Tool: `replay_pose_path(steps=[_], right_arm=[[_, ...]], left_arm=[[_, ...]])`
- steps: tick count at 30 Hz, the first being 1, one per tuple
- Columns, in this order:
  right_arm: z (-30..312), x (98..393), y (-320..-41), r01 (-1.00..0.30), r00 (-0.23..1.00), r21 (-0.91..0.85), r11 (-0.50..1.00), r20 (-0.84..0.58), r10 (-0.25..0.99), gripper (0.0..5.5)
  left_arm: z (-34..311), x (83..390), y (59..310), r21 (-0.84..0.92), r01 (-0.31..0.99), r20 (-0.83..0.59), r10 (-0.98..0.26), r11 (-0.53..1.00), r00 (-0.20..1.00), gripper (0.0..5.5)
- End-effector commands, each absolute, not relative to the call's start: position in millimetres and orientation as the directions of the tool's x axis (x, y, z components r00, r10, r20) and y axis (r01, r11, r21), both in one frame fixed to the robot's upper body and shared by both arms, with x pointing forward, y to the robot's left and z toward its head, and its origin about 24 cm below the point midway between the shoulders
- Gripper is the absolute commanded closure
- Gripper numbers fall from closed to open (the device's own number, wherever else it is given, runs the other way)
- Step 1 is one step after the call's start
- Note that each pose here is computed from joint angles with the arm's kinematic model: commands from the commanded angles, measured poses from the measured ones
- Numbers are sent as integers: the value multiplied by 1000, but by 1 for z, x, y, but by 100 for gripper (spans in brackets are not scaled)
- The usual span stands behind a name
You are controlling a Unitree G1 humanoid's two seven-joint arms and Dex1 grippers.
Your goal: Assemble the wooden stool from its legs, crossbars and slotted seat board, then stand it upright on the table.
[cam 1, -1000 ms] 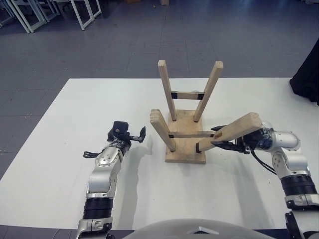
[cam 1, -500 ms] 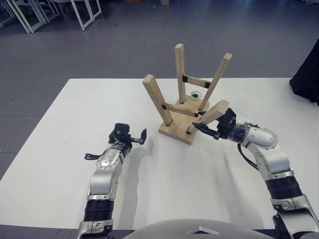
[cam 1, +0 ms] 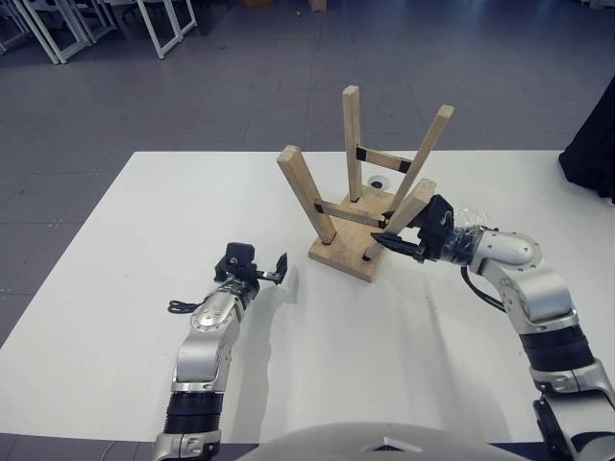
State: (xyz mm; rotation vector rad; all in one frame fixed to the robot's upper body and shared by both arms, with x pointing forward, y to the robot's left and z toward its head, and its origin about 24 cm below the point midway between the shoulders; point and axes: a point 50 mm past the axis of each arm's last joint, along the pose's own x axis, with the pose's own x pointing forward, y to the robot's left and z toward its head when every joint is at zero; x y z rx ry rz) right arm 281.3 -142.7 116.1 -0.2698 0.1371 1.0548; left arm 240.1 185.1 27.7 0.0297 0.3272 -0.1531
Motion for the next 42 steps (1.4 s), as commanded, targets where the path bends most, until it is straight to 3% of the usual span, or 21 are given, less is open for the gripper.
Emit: replay_pose_path(steps=[1,8,15,18,20,21,23,26,29,34,39,41,42], right_arm=[[84,273,-153,-881,433,-27,472,-444,784,346],[65,275,-161,-839,432,81,538,-501,750,346],[53,268,-158,-830,459,47,555,-506,730,346],[44,255,-154,-823,468,43,567,-514,719,346],[43,246,-155,-815,471,56,577,-517,715,346],[43,244,-156,-809,479,54,586,-517,709,346],[43,243,-160,-789,504,50,613,-518,691,346],[42,245,-163,-776,522,40,629,-518,677,346],[43,248,-161,-778,526,35,628,-511,680,346],[46,253,-158,-794,516,22,607,-503,693,346],[47,257,-156,-800,513,17,600,-500,698,346],[49,260,-155,-803,512,11,596,-498,700,346],[49,261,-155,-805,512,9,593,-496,702,346]], left_arm=[[28,237,182,0,156,-329,-147,988,933,0],[27,236,182,3,158,-336,-148,987,930,0],[27,234,183,17,162,-336,-147,987,931,0],[48,229,181,-15,155,-267,-153,988,952,0],[74,222,173,-110,250,-204,-268,962,941,26],[86,214,166,-180,351,-186,-383,919,905,39],[110,192,150,-261,608,-173,-656,750,734,71],[147,188,130,-303,774,-56,-821,556,568,127],[168,206,111,-242,785,7,-808,570,589,170],[192,260,90,-86,543,71,-539,835,839,260],[221,276,65,-13,517,218,-502,856,837,272],[221,282,57,127,501,208,-517,856,830,272],[212,286,53,299,467,165,-527,832,833,272]])
